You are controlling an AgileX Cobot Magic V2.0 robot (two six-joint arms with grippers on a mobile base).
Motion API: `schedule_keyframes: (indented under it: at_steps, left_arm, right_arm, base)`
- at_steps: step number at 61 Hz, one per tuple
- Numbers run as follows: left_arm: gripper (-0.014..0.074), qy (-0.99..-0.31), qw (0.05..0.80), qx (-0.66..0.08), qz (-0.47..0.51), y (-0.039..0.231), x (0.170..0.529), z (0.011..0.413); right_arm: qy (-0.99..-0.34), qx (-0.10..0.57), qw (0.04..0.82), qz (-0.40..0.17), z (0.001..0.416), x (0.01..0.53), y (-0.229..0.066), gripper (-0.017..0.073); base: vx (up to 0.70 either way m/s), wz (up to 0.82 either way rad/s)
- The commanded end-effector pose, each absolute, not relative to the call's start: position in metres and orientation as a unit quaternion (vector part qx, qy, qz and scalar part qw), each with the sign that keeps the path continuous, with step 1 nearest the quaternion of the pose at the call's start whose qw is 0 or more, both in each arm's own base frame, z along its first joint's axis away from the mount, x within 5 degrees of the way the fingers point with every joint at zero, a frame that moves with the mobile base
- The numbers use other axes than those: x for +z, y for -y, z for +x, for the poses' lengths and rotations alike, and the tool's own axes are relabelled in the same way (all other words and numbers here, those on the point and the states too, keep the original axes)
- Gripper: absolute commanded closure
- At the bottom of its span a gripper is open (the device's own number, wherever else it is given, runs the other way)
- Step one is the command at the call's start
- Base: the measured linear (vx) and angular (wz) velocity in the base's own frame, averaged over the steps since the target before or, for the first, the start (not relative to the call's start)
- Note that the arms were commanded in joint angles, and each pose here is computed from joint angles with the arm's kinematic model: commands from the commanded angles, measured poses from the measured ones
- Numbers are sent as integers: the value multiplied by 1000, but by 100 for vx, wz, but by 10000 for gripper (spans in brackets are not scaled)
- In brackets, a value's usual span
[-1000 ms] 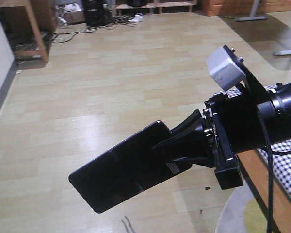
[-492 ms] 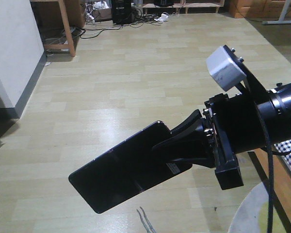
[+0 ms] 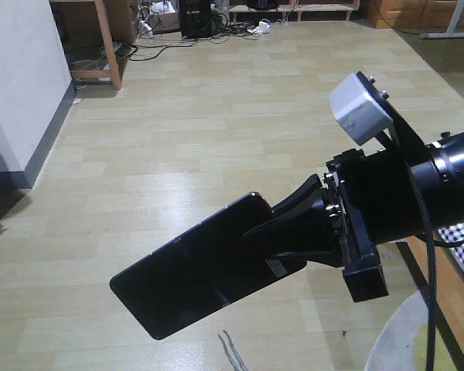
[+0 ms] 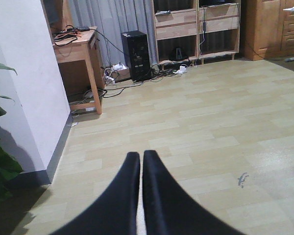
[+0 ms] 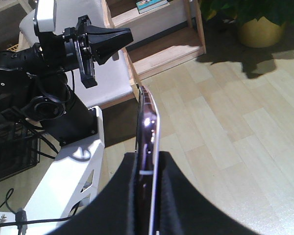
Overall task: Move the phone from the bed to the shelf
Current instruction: 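Hold the phone in the right gripper while the base turns away from the bed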
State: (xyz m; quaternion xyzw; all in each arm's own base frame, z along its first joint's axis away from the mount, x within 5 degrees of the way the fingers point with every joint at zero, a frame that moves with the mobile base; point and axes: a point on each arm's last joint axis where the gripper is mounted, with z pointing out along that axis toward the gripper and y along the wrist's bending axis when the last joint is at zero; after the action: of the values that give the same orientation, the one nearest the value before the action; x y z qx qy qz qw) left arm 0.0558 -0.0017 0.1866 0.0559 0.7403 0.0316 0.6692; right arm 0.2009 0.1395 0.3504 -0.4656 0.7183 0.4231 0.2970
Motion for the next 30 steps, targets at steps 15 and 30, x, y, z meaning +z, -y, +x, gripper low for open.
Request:
schedule_keyframes:
  at_steps: [15, 30]
  left_arm:
    - [592, -707, 705, 29, 47, 2, 201, 55]
    - [592, -707, 705, 29, 47, 2, 201, 55]
  right_arm:
    - [-685, 463, 310, -469, 190, 371, -140, 561]
    - [-685, 463, 310, -470, 190, 371, -140, 561]
  base:
    - [6, -2]
    - [7, -5]
